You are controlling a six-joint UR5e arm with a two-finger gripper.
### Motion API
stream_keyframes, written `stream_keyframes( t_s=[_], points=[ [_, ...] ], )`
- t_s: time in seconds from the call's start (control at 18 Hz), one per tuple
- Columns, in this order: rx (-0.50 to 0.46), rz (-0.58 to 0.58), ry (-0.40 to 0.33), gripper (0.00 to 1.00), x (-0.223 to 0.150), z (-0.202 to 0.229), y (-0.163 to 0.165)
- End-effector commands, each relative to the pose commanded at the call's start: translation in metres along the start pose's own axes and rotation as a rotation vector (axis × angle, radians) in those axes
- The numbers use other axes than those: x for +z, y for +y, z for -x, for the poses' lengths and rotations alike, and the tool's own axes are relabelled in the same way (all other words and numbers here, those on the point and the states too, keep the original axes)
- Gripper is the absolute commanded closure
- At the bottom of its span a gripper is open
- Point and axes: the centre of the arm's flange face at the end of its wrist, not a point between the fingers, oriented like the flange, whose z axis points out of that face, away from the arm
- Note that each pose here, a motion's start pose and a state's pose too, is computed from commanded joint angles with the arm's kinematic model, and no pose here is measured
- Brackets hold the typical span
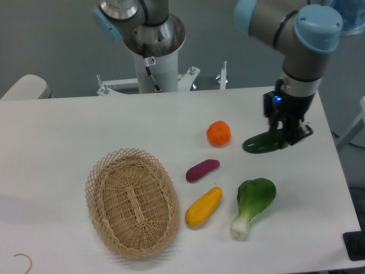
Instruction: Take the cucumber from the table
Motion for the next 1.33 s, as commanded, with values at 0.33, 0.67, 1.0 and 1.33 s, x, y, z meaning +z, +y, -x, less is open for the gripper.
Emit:
stream_keyframes(
  t_s=[0.33, 0.67, 1.0, 1.33],
  points=[
    [-0.090, -0.008, -0.013, 0.75, 0.010, -0.013, -0.065],
    [-0.112, -0.019, -0.025, 0.75, 0.010, -0.018, -0.100],
    [-0.098, -0.017, -0.023, 0.75, 0.011, -0.021, -0.108],
    [-0.098, -0.017, -0.025, 0.75, 0.010, -0.021, -0.108]
  ],
)
